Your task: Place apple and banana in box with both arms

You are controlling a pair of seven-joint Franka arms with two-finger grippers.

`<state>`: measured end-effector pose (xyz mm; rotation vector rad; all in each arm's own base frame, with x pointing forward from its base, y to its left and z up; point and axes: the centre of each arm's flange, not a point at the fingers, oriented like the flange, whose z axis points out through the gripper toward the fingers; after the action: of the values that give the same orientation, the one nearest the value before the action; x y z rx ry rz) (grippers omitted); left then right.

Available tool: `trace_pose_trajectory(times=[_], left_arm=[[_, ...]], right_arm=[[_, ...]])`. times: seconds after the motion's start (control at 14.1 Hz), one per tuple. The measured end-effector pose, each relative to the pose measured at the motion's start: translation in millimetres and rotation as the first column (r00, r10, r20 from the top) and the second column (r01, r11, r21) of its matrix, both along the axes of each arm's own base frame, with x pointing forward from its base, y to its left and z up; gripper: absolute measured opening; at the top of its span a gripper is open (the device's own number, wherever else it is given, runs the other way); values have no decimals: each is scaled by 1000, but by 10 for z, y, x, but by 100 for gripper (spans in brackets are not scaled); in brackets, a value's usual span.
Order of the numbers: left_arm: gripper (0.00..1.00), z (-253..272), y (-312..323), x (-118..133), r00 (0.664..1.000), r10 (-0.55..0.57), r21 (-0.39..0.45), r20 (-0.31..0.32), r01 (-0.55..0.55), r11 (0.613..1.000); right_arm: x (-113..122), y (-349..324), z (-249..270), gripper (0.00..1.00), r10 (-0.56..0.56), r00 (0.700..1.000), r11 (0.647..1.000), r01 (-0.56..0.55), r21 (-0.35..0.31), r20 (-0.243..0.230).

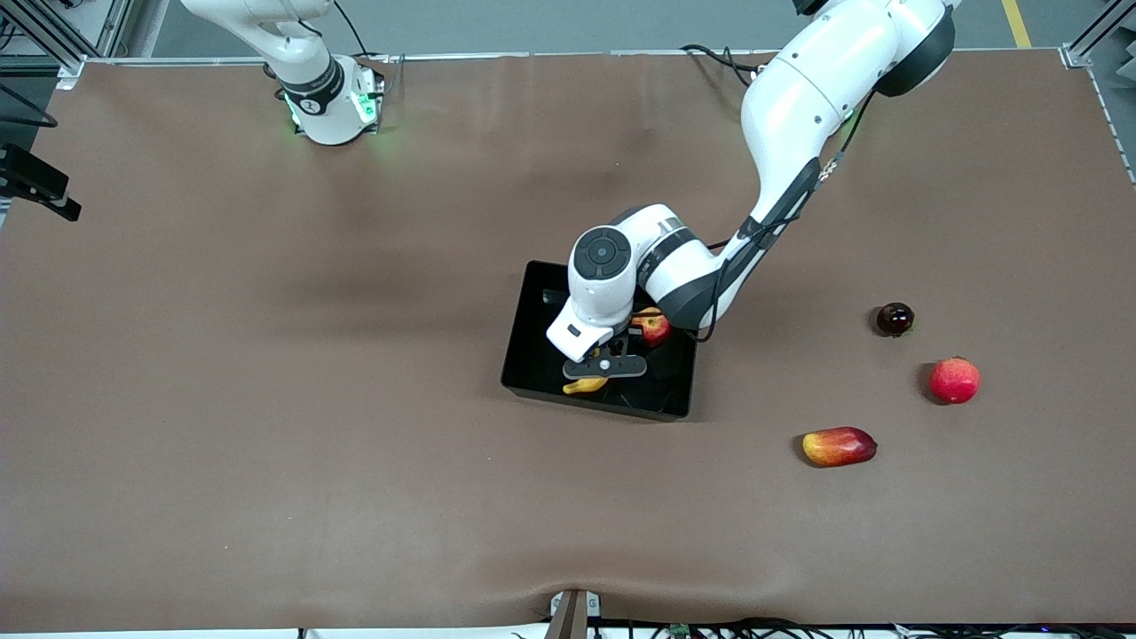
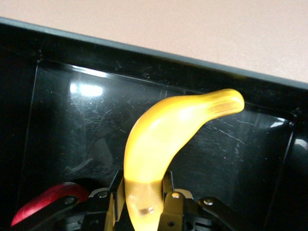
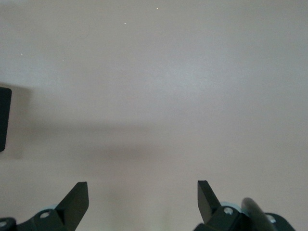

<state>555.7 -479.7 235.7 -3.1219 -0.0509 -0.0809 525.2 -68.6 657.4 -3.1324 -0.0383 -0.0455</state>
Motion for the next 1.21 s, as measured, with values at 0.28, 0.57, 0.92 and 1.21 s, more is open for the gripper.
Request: trace_pose_trajectory(times=[0.28,0.57,0.92,1.21], left_arm=[[34,-249,1,-45,1000,-2,10,-31,2,1000],[44,-145,45,78,1000,14,-2,-7,-14,1000],[94,998,625,558,993,94,22,72,-96,995],[100,2241,1489,735,987,131,47,96,-136,990]], right_arm=[[0,-2,0,100,0,1000,1000,0,0,0],[0,-7,-1,100,-1,1000,1000,1,0,0],[-1,-13,-2,100,-2,1000,1000,2,0,0],[-1,-16,-3,100,-3,1000,1000,3,0,0]])
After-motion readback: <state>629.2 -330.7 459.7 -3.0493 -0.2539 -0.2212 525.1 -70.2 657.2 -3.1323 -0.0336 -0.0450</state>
